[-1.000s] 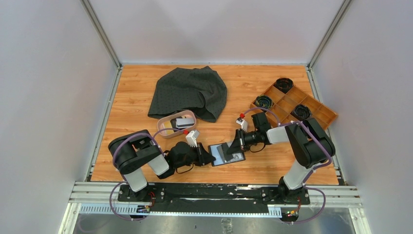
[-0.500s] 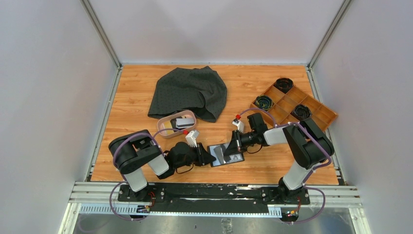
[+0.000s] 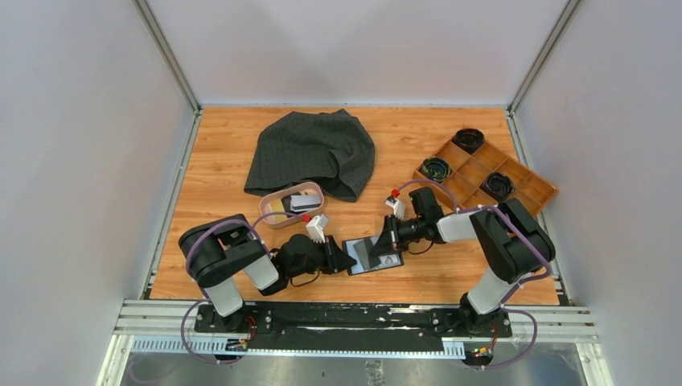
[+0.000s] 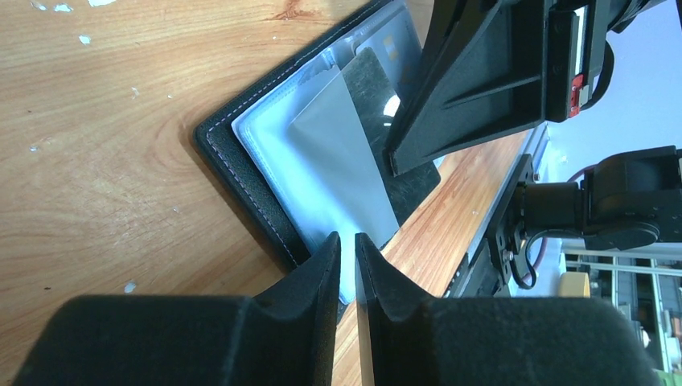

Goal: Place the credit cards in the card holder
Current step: Insert the credit card into the card holder.

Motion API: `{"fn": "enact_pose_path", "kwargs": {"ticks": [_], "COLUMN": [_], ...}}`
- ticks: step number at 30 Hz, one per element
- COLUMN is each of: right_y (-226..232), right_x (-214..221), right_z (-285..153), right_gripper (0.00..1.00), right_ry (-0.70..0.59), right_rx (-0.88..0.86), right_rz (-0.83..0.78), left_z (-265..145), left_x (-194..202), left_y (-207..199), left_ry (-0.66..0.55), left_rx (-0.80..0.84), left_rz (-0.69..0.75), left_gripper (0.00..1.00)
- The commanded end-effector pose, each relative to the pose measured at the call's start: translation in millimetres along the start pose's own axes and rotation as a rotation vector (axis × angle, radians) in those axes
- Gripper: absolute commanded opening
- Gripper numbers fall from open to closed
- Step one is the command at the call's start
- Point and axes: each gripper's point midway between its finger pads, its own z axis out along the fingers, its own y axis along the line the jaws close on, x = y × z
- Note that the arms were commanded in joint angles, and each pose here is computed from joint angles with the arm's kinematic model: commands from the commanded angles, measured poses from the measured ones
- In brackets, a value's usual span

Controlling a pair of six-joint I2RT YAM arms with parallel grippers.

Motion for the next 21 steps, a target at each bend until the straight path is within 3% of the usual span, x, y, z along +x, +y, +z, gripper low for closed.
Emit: {"fn": "enact_pose_path", "kwargs": {"ticks": [1,21], "right_y": [-11.8,-17.8], "right_x": [-0.3,-5.2], "right_z": [2.7,-0.4], "right_gripper": [0.00,0.00], "right_ry": [-0.043,-0.153], "right_rx": [0.068,0.099], "right_rz": [0.015,0.008], "left_z": [-1.6,-0.7], "left_x": [6.2,5.8], "left_y": [9.8,10.5], "left_ry": [0.006,-0.001], "left_rx": [-0.030,-0.027], "left_rz": [0.002,-0.004], "left_gripper": [0.18,0.18]}}
